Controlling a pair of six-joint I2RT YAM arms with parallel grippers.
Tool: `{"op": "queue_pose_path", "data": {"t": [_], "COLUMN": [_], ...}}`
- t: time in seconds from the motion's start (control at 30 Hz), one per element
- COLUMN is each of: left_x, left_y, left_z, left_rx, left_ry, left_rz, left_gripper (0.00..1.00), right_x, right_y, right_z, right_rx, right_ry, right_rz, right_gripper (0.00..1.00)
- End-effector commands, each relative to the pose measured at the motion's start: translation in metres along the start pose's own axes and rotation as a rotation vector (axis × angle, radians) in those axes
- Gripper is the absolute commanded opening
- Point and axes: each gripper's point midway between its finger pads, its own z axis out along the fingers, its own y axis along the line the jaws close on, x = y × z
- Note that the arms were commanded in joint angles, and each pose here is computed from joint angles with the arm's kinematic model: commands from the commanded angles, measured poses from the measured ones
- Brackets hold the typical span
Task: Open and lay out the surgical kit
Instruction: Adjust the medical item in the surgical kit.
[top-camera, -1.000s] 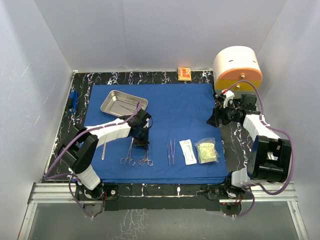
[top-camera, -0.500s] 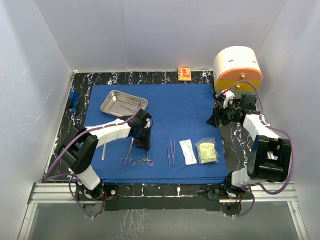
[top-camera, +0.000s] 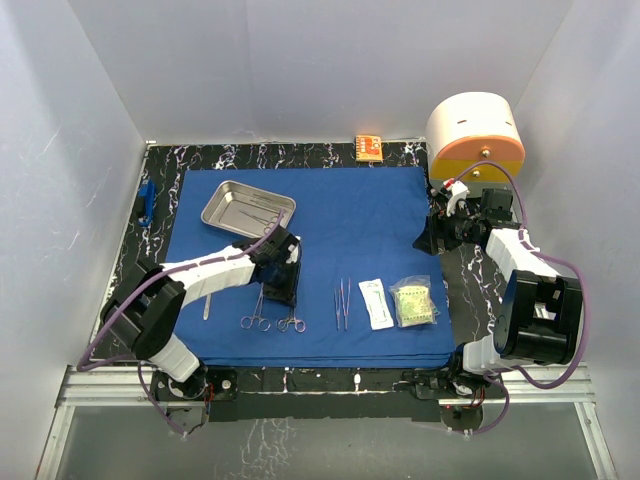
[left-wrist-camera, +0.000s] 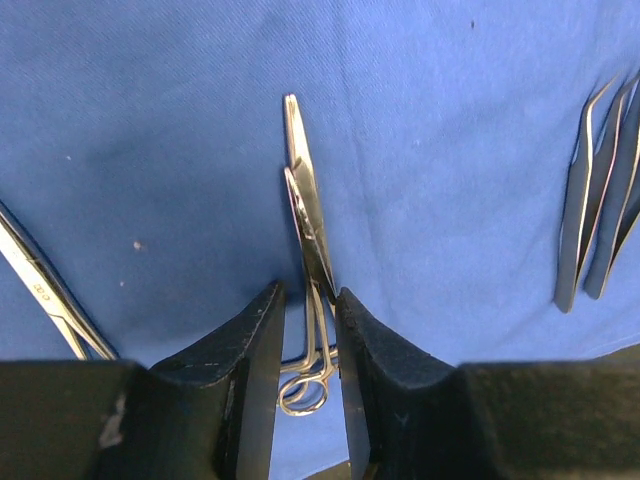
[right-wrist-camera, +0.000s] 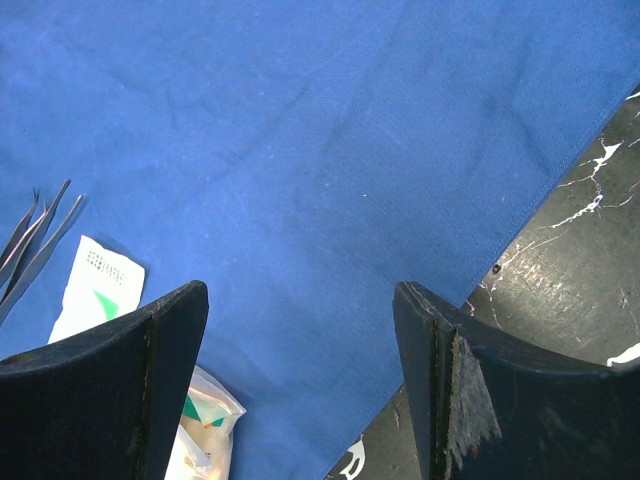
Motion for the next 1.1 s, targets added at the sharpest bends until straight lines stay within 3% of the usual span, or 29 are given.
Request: {"op": "queue_pose_path", "data": {"t": [0.0, 0.5, 1.07], "left_x": [0.017, 0.013, 0.006], "left_y": [0.000, -0.016, -0.015], "left_z": [-0.013, -0.007, -0.003], "left_rx": [0.007, 0.044, 0.020], "left_ry": [0.031, 0.033, 0.018], "left_rz": [0.057, 0.091, 0.114], "left_gripper": [0.27, 0.27, 0.20], "right_x": [-0.011, -0.010, -0.009], "right_y": [-0.003, -0.004, -0.003], "right_z": [-0.002, -0.001, 0.000], "right_rx": [0.005, 0.006, -0.008], "right_ry": [-0.033, -0.030, -0.020], "right_rz": [-0.039, -0.038, -0.029], "right_gripper": [0.73, 0.73, 0.73]}}
